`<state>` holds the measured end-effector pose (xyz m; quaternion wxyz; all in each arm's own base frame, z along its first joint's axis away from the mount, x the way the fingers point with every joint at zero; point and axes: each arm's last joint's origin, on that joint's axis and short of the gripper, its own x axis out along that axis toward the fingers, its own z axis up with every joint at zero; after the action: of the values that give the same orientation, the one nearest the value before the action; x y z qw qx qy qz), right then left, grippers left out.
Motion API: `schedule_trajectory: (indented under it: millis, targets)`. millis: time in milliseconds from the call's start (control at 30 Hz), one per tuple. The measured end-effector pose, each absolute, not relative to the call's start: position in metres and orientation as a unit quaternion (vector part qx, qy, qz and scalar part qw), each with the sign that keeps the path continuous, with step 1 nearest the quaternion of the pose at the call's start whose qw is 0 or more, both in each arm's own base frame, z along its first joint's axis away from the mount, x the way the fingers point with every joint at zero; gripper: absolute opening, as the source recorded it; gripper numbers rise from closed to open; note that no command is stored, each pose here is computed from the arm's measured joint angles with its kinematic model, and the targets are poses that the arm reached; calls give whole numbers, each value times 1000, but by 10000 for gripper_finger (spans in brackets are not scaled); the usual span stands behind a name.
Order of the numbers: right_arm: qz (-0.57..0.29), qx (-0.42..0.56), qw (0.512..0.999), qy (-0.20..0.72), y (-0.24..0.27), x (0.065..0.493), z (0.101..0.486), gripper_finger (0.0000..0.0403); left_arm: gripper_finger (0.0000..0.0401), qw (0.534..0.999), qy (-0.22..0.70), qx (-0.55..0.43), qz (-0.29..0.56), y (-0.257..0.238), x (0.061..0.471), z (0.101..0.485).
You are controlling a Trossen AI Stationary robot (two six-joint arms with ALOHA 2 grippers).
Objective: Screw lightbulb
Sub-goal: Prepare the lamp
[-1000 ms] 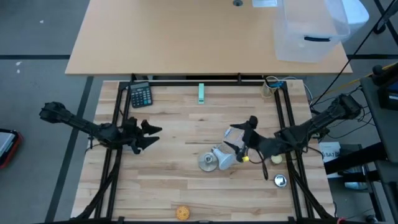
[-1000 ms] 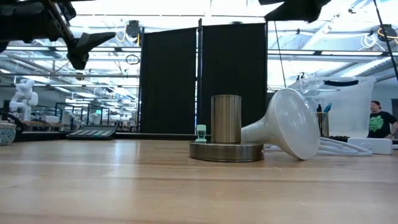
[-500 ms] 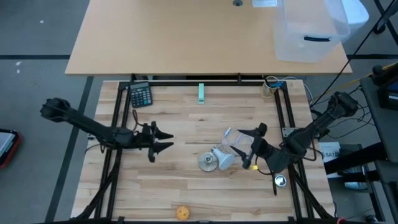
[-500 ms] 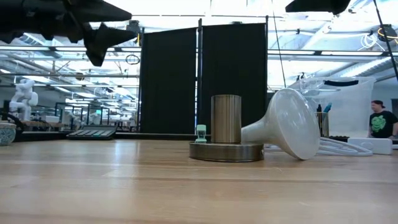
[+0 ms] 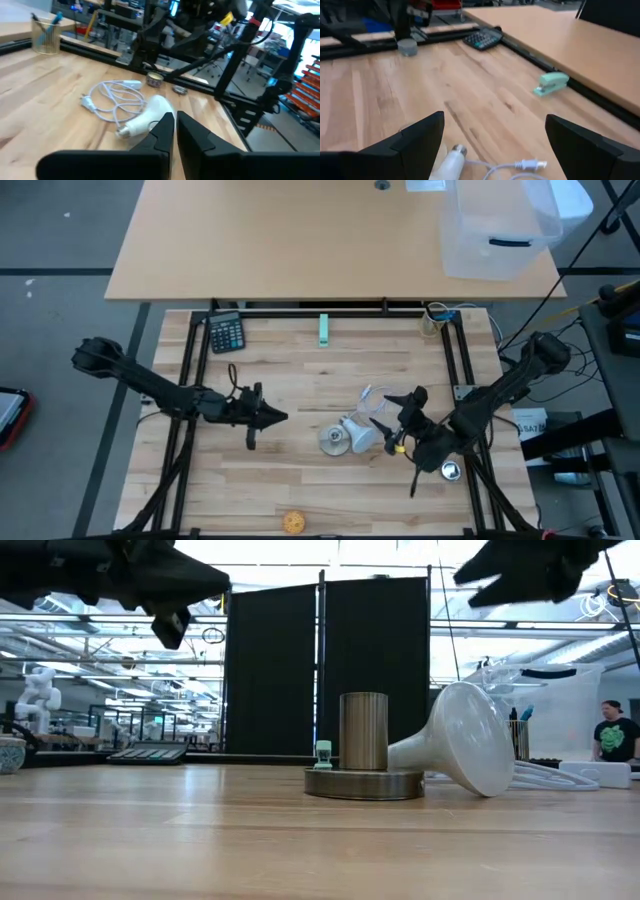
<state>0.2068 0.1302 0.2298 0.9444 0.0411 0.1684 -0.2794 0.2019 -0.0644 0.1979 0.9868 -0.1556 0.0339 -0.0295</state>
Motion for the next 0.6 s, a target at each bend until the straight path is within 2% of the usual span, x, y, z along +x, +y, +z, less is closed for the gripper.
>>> schedule_trajectory:
  millis: [233, 433, 600]
  targets:
    - [-214, 60, 945, 242, 143, 219, 207, 336, 25, 988, 66, -133, -34, -78, 226, 191]
    - [-170, 84, 947, 259, 152, 224, 206, 336, 28, 995, 88, -20, -44, -94, 261, 185]
    - [-146, 58, 951, 264, 161, 227, 212, 336, 73, 992, 119, 38, -33, -103, 286, 172]
